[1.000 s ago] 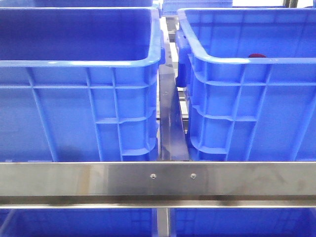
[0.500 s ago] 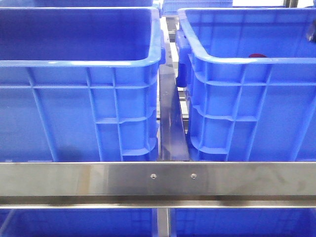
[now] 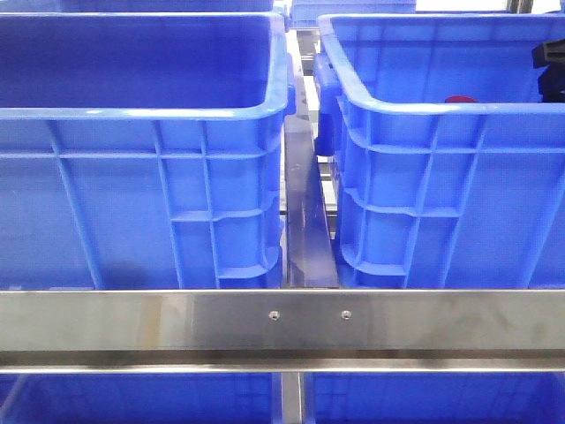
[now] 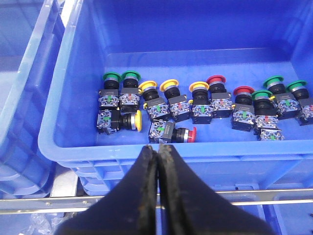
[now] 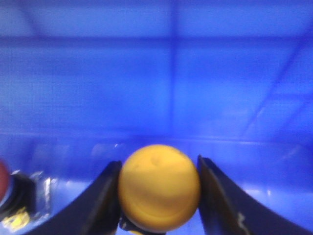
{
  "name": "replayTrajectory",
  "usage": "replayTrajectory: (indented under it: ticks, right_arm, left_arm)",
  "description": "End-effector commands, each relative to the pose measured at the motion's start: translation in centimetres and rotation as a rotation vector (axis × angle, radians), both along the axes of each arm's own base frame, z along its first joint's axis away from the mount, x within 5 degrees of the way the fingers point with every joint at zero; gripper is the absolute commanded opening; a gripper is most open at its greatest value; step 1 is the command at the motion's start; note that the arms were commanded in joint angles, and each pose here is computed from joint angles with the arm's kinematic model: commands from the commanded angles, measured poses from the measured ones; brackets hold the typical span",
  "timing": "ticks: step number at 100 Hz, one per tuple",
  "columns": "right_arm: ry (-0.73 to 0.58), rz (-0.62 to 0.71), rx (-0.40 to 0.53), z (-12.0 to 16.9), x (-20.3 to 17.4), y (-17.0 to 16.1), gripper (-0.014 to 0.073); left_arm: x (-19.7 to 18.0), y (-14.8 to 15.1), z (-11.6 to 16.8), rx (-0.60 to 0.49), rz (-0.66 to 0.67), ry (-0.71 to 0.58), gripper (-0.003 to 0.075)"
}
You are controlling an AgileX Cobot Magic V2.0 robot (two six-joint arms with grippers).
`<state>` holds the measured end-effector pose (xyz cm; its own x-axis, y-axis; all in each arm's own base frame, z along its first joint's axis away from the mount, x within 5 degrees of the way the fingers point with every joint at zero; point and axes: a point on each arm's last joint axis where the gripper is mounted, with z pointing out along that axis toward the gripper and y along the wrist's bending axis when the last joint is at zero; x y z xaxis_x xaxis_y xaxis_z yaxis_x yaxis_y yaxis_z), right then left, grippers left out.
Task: Pick red and yellow buttons and place in box
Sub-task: 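Lower the yellow button beside the red one with the right gripper and release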
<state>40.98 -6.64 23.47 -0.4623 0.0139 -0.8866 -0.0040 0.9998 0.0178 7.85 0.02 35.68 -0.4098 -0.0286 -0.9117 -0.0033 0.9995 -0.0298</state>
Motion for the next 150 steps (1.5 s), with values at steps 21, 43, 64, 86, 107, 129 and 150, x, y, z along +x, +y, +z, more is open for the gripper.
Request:
replayTrajectory:
  ticks: [21, 43, 64, 86, 107, 129, 150]
  right_arm:
    - [-0.089, -0.02, 0.084, 1.8, 1.4, -0.3, 0.0204]
    - [-0.045, -0.026, 0.091, -0.1, 1.8, -0.4, 0.0206]
    - [-0.06, -0.003, 0.101, 0.3, 1.8, -0.2, 0.0274]
    - [-0.069, 0.0, 0.101, 0.6, 1.7, -0.1, 0.054]
    - [-0.119, -0.003, 0.086, 2.9, 1.1, 0.0, 0.0595]
    - [-0.218, -0.003, 0.064, 7.4, -1.2, 0.5, 0.0595]
    - [-0.285, -0.037, 0.068, 11.3, -5.4, 2.2, 0.0595]
  left_arm:
    - [0.1, -0.1, 1.4, -0.013, -0.008, -0.096, -0.0019]
    - [0.1, -0.1, 1.4, -0.013, -0.008, -0.096, -0.0019]
    - [0.1, -0.1, 1.4, -0.013, -0.008, -0.096, -0.0019]
    - [0.1, -0.1, 1.4, -0.013, -0.008, -0.096, -0.0019]
    - [0.1, -0.1, 1.4, -0.013, -0.008, -0.096, -0.0019]
    - [0.1, -0.1, 1.4, -0.013, -0.008, -0.096, -0.0019]
    - [0.1, -0.1, 1.4, -0.013, -0.008, -0.096, -0.0019]
